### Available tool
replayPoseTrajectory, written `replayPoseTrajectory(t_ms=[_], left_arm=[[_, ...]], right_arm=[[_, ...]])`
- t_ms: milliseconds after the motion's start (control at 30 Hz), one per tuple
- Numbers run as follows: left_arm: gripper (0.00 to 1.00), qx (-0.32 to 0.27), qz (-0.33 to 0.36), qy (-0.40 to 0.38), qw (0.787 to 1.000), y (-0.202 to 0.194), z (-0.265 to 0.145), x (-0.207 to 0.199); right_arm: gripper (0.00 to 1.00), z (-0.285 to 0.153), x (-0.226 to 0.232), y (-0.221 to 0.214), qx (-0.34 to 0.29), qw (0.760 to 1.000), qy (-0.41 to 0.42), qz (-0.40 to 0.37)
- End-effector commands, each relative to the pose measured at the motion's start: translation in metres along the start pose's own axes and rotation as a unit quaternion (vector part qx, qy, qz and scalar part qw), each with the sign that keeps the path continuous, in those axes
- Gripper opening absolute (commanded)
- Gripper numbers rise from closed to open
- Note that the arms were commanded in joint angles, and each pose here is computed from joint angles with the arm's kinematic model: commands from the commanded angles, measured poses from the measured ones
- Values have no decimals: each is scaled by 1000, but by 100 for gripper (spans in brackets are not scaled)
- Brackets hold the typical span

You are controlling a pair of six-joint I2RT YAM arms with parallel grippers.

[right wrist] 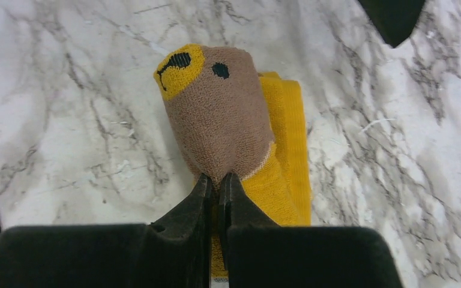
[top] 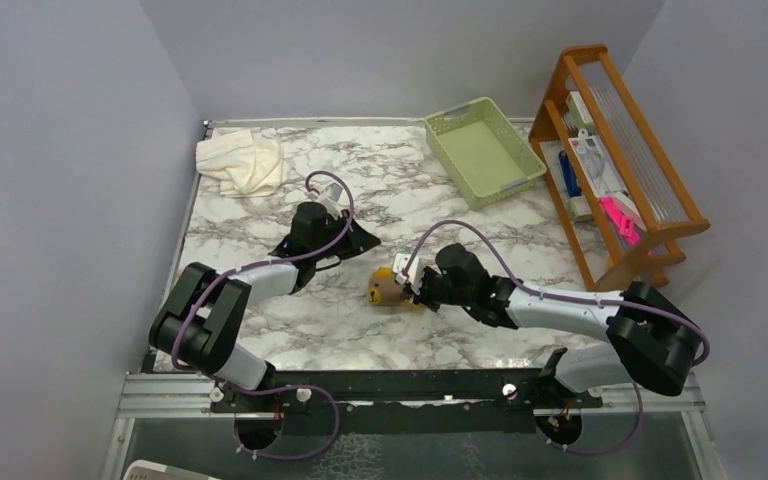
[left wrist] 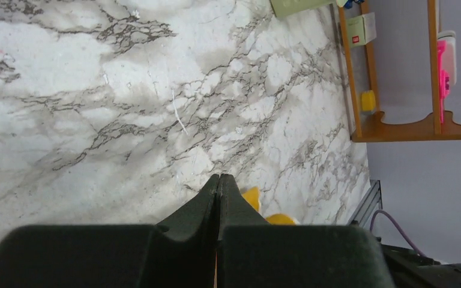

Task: Roll the towels
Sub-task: Roll the towel at the center of the board.

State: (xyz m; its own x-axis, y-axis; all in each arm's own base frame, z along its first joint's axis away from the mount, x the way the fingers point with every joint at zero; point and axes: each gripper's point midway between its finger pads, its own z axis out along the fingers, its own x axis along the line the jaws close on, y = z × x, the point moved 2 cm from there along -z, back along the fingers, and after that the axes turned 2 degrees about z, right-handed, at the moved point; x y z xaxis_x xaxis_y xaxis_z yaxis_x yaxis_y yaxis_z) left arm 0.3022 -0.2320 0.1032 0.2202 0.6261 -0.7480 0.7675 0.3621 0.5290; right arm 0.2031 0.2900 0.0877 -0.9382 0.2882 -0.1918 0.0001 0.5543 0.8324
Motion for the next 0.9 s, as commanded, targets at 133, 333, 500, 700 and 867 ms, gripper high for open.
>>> replayPoseTrajectory(t_ms=[133, 333, 500, 700, 867], left_arm=[[0, -8, 42, -12, 999, 17, -3, -17], [0, -6, 57, -15, 998, 18, -12, -24], [0, -12, 54, -27, 998, 15, -24, -31], [0, -13, 42, -14, 999, 4, -37, -24], [15, -19, 36, 5, 999, 1, -48, -20]], right_arm=[[1, 1, 13, 14, -27, 984, 91, 149], [1, 7, -8, 9, -2, 959, 122, 257], [1, 24, -16, -1, 26, 922, 164, 349], [1, 37, -27, -24, 57, 831, 249, 494], [1, 36, -42, -33, 42, 785, 258, 561]])
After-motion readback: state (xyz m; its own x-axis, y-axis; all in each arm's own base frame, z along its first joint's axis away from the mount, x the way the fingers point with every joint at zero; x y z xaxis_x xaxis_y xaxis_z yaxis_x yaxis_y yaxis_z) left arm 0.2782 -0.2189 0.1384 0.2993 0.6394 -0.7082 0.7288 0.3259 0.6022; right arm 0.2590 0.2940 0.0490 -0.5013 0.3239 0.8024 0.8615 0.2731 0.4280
